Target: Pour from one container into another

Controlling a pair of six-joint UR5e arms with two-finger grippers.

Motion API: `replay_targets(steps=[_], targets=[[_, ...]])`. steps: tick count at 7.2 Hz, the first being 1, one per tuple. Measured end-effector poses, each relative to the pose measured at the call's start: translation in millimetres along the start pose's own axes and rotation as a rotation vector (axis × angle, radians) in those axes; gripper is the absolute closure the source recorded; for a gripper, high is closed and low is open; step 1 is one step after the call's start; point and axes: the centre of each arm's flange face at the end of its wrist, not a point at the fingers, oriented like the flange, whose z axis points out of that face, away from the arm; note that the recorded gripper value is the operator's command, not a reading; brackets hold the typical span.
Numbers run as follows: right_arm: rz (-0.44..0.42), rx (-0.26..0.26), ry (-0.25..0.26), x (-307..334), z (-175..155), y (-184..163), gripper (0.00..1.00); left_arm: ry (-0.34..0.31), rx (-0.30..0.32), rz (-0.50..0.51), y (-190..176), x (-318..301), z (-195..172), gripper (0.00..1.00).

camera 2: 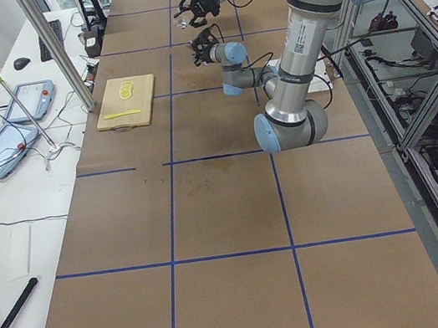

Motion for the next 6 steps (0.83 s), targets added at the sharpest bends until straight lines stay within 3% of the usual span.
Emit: replay_targets(steps=[4, 6], targets=[[0.265, 0.040, 0.023, 40, -19, 2, 1.00, 0.015, 0.024, -0.031, -2, -1, -4, 1.00], [0.449, 0.046, 0.029, 53, -25, 15, 1.00, 0.004, 0.047, -0.033, -6, -6, -8, 1.00]])
